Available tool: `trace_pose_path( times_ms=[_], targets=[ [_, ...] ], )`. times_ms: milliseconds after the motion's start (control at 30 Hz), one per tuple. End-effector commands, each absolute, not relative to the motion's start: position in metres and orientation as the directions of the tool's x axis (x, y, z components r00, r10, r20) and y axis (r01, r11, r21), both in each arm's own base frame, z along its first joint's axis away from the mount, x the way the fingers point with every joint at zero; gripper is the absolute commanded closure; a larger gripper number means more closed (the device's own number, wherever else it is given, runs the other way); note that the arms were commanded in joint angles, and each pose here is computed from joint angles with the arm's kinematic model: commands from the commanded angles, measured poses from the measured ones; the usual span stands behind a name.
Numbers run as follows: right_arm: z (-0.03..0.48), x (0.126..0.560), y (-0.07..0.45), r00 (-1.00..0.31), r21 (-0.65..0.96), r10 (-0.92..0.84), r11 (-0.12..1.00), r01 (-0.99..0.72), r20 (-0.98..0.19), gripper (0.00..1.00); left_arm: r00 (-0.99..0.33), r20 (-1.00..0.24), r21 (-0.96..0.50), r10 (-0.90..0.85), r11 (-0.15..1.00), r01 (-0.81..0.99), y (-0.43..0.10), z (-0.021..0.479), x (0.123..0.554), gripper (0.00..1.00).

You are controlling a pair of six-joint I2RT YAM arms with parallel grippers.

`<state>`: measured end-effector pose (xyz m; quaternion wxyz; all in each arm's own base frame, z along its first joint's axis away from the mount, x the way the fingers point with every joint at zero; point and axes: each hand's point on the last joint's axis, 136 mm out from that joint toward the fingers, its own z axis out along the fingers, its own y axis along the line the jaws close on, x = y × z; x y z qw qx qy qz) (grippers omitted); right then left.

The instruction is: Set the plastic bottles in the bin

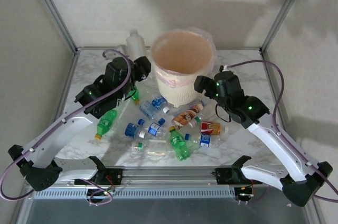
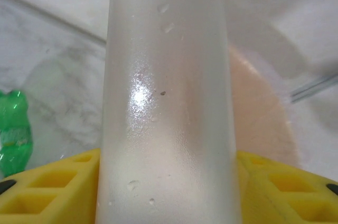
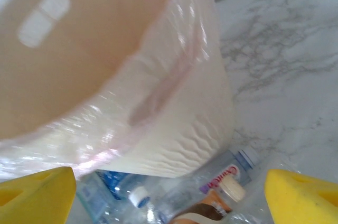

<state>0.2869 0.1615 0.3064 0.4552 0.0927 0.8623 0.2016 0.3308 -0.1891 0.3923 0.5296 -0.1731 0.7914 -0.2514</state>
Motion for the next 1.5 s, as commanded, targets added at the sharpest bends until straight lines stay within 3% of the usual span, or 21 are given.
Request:
trace_pose_path(
  times_ms=[0, 300, 533, 833, 1267, 1467],
  targets=[
    [0.333, 0.28, 0.167, -0.555, 0.486, 0.374, 0.871, -0.063, -0.743, 0.08, -0.314, -0.826, -0.539, -0.468, 0.819, 0.197, -0.218, 0.45, 0.339, 0.44],
    [0.347, 0.273, 0.16, -0.544, 0.499, 0.389, 0.864, -0.063, -0.743, 0.07, -0.25, -0.844, -0.533, -0.474, 0.791, 0.301, -0.272, 0.482, 0.388, 0.43],
    [0.346, 0.264, 0.148, -0.539, 0.49, 0.395, 0.871, -0.038, -0.744, 0.07, -0.33, -0.853, -0.505, -0.405, 0.801, 0.322, -0.322, 0.437, 0.427, 0.48],
    [0.34, 0.263, 0.144, -0.545, 0.472, 0.386, 0.882, -0.019, -0.744, 0.07, -0.392, -0.862, -0.45, -0.321, 0.84, 0.303, -0.337, 0.391, 0.434, 0.46],
    [0.33, 0.266, 0.146, -0.556, 0.465, 0.386, 0.885, -0.002, -0.737, 0.07, -0.391, -0.867, -0.436, -0.309, 0.851, 0.293, -0.33, 0.387, 0.422, 0.22],
    [0.324, 0.269, 0.146, -0.566, 0.458, 0.388, 0.889, 0.019, -0.728, 0.07, -0.359, -0.876, -0.442, -0.322, 0.836, 0.326, -0.327, 0.411, 0.409, 0.17]
  ],
)
